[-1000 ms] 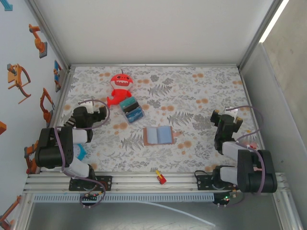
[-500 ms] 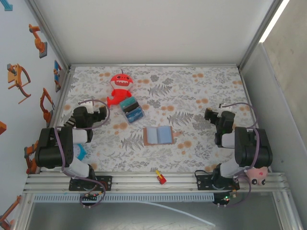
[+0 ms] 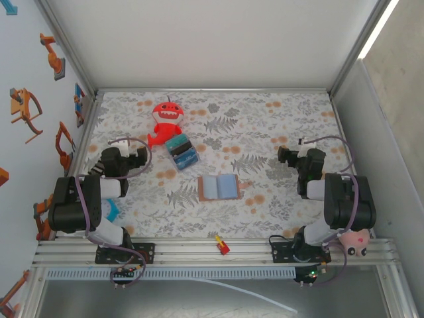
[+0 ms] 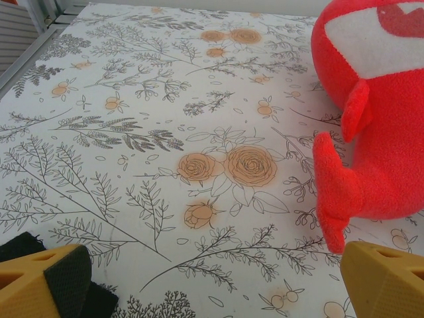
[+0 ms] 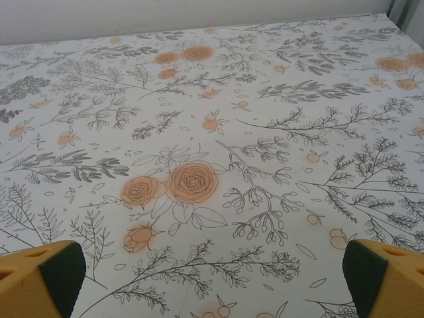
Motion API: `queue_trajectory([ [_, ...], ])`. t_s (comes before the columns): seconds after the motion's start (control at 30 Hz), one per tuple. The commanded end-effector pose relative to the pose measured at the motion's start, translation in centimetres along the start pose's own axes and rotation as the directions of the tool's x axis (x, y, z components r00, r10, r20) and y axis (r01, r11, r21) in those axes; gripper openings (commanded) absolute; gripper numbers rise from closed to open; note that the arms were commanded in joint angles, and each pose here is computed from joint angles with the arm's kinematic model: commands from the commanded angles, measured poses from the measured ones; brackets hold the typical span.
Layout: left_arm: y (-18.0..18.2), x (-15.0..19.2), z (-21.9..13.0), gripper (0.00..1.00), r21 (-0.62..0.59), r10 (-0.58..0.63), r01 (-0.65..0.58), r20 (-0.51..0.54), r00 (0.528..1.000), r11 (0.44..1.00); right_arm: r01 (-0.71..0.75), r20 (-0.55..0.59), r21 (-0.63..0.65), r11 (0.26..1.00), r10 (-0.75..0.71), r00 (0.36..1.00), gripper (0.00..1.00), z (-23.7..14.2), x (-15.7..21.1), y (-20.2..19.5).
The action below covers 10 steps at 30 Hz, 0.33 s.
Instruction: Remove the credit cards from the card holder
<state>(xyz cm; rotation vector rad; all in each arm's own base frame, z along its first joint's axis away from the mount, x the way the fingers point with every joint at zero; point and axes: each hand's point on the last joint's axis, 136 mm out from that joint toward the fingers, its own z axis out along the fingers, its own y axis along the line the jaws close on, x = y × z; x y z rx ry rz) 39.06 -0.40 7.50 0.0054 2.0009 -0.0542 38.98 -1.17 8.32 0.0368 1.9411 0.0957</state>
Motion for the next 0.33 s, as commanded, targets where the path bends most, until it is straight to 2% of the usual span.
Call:
queue_trajectory([
  [0.0,-0.38,-0.8,0.14,0.97,0.013,-0.009,0.009,0.015,1.0,1.0,0.008,0.023,0.003,1.0,-0.008,1.0,0.99,0.15,-0.83,-0.2],
  [0.3,-0.33,-0.84,0.13,0.97,0.01,-0.01,0.01,0.016,1.0,1.0,0.007,0.023,0.004,1.0,-0.007,1.0,0.99,0.14,-0.85,-0.24],
])
